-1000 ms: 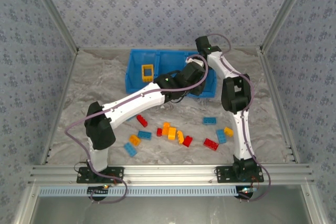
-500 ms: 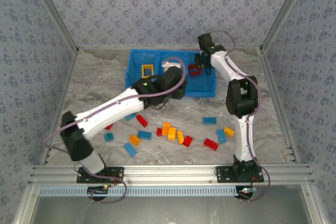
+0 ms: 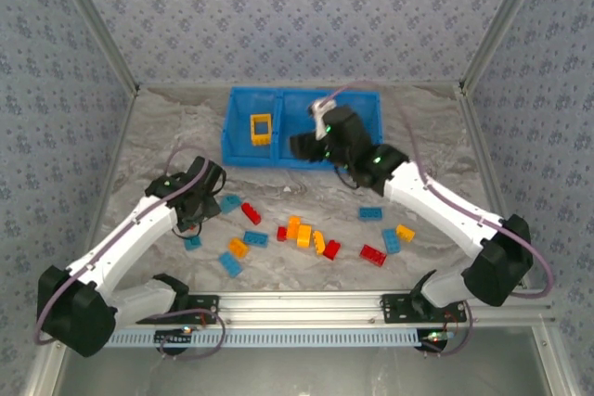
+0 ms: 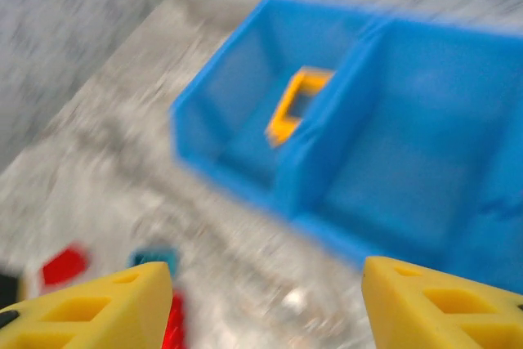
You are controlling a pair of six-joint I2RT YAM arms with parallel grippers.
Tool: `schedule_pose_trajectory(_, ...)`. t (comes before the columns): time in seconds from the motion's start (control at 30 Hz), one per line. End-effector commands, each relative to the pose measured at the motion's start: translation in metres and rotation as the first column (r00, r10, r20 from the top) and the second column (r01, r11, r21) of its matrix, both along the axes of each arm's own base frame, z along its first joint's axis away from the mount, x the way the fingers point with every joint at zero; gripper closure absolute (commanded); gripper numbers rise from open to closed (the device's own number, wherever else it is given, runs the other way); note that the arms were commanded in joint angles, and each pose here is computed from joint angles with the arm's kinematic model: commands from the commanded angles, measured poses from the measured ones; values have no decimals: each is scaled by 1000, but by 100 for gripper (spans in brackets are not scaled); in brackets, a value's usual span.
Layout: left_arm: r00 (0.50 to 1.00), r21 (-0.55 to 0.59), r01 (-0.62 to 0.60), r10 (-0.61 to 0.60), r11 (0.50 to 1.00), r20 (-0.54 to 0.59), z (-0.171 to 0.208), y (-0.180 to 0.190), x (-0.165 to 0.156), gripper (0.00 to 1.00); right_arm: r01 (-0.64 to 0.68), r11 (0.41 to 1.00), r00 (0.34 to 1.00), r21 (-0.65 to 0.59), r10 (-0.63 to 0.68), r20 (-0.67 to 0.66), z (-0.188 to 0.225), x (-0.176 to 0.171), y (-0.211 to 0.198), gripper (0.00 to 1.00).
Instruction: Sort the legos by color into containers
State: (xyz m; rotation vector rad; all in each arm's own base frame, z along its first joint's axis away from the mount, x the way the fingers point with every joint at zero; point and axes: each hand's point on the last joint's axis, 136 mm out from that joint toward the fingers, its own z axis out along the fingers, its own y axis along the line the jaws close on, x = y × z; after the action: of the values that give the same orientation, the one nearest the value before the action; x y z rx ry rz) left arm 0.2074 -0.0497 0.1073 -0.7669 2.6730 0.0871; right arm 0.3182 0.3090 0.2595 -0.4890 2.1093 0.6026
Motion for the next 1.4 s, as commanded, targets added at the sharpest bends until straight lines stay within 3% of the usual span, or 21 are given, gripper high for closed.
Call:
schedule_pose_trajectory(0.0, 996, -50, -54, 50, 997, -76, -20, 2, -14, 39, -257, 965, 964, 43, 259, -53, -28, -60, 50, 32)
schedule_pose_trajectory(0.13, 983, -28, -85, 79, 996, -164, -44, 12, -20, 38, -398, 914, 912, 74, 403, -77, -45, -114, 83, 30)
schedule_pose_trajectory(0.27, 968, -6, -87, 83, 996, -238, -62, 16, -27, 37, -399, 913, 907, 87, 407, -109, -56, -128, 91, 30)
schedule_pose_trajectory(0.77, 957, 48, -39, 51, 998, -285, -95, 30, -32, 33, -388, 917, 907, 94, 398, -137, -63, -131, 100, 32)
schedule_pose_trajectory(0.97, 959, 13, -26, 29, 1000, -283, -106, 26, -31, 40, -379, 920, 908, 96, 390, -153, -66, -131, 99, 33)
schedule_pose_trajectory(1.17, 967, -42, -26, 14, 999, -254, -104, 16, -26, 53, -374, 923, 911, 90, 383, -153, -66, -130, 99, 33)
schedule_pose_trajectory(1.37, 967, -45, -14, 2, 999, -255, -102, 14, -24, 51, -371, 924, 911, 93, 381, -155, -66, -129, 100, 34)
